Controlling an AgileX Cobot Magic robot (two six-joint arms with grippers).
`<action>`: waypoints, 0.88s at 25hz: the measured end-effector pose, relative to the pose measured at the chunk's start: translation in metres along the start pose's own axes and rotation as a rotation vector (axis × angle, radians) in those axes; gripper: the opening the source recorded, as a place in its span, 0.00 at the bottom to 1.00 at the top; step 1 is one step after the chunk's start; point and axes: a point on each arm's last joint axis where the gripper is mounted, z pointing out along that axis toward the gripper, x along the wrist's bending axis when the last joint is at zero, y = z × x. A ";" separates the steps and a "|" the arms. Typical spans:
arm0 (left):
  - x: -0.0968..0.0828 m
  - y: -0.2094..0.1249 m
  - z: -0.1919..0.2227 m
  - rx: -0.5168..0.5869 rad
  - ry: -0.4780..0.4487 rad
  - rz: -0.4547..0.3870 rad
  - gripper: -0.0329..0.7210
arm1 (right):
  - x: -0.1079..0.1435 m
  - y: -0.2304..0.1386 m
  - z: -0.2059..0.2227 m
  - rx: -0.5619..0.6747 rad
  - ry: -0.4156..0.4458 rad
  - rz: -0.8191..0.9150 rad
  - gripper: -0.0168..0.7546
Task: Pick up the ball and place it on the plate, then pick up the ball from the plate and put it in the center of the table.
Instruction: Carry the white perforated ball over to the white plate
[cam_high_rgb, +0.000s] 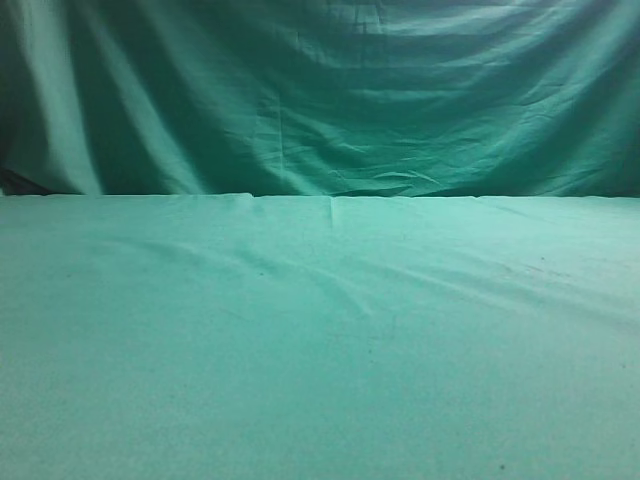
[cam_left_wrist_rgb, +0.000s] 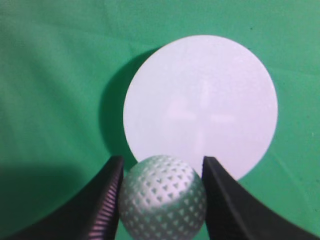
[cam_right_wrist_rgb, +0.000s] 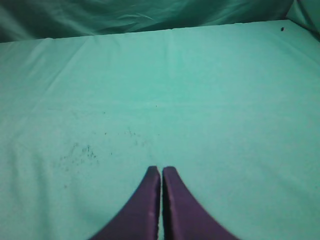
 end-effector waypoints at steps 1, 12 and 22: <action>0.000 -0.002 0.006 -0.005 -0.002 0.004 0.46 | 0.000 0.000 0.000 0.000 0.000 0.000 0.02; -0.001 0.003 0.042 -0.045 -0.002 0.019 0.46 | 0.000 0.000 0.000 0.000 0.000 0.000 0.02; -0.002 0.004 0.056 -0.041 -0.012 0.007 0.79 | 0.000 0.000 0.000 0.000 0.000 0.000 0.02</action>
